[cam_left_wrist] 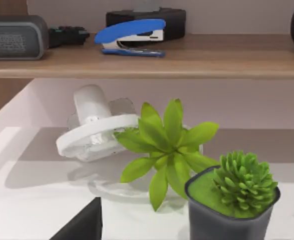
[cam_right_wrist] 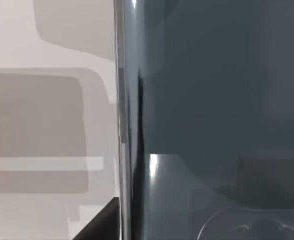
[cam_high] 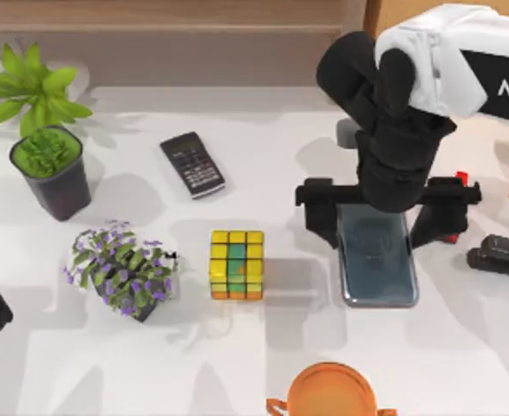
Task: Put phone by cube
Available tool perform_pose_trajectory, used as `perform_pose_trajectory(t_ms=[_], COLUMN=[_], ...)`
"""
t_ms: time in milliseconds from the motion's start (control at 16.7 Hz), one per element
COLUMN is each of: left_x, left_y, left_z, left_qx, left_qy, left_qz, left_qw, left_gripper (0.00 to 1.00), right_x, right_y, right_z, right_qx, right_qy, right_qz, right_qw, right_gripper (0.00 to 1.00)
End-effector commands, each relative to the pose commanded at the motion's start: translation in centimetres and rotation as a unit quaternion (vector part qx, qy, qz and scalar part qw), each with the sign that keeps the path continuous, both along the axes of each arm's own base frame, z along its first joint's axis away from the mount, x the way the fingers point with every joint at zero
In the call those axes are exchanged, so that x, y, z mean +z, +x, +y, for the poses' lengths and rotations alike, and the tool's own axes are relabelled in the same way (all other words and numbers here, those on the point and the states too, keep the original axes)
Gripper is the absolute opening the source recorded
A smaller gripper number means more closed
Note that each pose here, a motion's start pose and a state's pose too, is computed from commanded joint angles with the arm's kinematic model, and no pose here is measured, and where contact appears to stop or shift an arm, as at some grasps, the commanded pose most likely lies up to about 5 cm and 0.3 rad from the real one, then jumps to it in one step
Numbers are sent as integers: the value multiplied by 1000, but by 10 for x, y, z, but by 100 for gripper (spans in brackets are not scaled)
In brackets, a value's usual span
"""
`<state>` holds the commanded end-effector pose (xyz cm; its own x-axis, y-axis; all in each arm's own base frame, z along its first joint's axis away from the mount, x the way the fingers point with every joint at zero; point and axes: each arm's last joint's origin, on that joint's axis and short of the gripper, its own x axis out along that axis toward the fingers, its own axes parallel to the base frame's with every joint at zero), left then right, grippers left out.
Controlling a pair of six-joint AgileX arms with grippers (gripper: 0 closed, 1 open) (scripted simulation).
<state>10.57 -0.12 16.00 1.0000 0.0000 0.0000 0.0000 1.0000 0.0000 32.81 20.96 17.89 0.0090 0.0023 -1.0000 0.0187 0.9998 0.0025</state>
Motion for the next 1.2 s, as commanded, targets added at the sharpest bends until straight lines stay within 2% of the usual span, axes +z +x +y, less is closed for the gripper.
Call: perform_pose_trajectory(t_ms=[600, 1200], left_x=[0, 0], left_y=[0, 0], left_z=[0, 0], left_qx=[0, 0], left_qy=[0, 0], left_qz=[0, 0], left_qw=[1000, 1000], left_gripper=[100, 100], right_x=[7, 38], right_y=[-10, -17], right_z=[9, 24], right_qx=[10, 23], right_qy=[15, 67], right_qz=[-9, -62], right_qw=[1000, 996], right_gripper=[0, 0])
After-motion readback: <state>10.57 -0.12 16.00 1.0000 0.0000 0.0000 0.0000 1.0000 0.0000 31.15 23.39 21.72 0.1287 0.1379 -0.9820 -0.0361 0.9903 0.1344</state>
